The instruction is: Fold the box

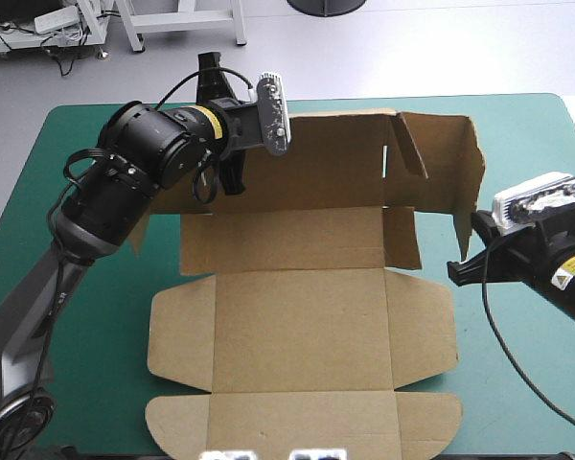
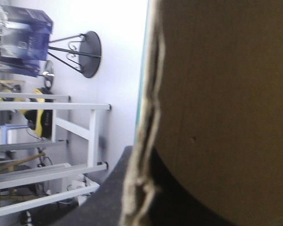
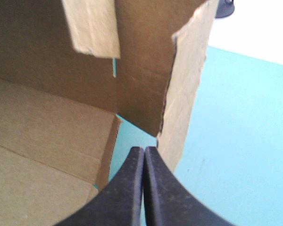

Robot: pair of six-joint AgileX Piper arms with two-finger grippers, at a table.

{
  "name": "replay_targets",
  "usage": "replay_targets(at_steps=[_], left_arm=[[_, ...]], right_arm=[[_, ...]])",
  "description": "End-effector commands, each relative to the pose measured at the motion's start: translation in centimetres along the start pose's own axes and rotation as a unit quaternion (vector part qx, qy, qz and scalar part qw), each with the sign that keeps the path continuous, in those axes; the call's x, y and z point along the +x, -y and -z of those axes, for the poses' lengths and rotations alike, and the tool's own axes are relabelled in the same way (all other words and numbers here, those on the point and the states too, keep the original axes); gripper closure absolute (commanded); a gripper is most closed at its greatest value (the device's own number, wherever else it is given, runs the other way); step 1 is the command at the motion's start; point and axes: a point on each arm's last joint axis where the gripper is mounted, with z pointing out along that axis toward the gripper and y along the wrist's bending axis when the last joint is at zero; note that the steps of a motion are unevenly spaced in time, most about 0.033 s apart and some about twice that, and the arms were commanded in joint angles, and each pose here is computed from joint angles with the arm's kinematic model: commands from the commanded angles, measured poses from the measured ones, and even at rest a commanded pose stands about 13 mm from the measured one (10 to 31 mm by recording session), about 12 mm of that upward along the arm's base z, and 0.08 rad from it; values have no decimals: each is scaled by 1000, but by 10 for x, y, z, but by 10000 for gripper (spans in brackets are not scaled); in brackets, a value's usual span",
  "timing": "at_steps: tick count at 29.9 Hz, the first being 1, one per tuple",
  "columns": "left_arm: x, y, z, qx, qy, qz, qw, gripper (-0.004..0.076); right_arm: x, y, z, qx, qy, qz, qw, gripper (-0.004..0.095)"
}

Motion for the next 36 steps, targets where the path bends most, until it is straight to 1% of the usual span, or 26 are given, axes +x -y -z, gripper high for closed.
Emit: replay_targets(at_steps=[1, 4, 10, 13, 16, 19, 22, 25, 29, 32, 34, 36], left_arm=[[-14, -21, 17, -97, 69, 5, 993, 731], [-16, -16, 3, -90, 65, -2, 994, 731], [-10, 13, -28, -47, 38, -21, 998, 733], [-5, 29, -41, -18, 24, -17, 999, 733], [-1, 40, -50, -3, 13, -18, 1000, 733], [2, 48, -59, -14, 11, -26, 999, 733], [0, 53, -66, -32, 32, -40, 998, 733], [-2, 55, -71, -65, 53, -58, 995, 733], [-1, 58, -76, -101, 66, -79, 990, 733], [2, 62, -81, -111, 58, -88, 988, 733], [5, 65, -83, -110, 50, -78, 990, 733], [9, 66, -85, -112, 42, -69, 990, 733]], right_arm=[[-33, 3, 17, 16, 82, 16, 996, 928], [-47, 5, 21, 23, 84, 24, 996, 928], [-67, 8, 9, 30, 61, 34, 997, 928], [-77, 10, -7, 29, 39, 40, 998, 928], [-88, 12, -23, 32, 7, 51, 998, 928], [-101, 15, -40, 32, -18, 59, 998, 928], [-116, 17, -61, 32, -35, 67, 997, 928], [-125, 19, -81, 32, -61, 76, 995, 928], [-134, 31, -108, 34, -88, 68, 993, 928], [-137, 42, -128, 14, -107, 52, 993, 928], [-135, 49, -140, -10, -125, 37, 991, 928], [-131, 61, -153, -27, -132, 13, 991, 928]])
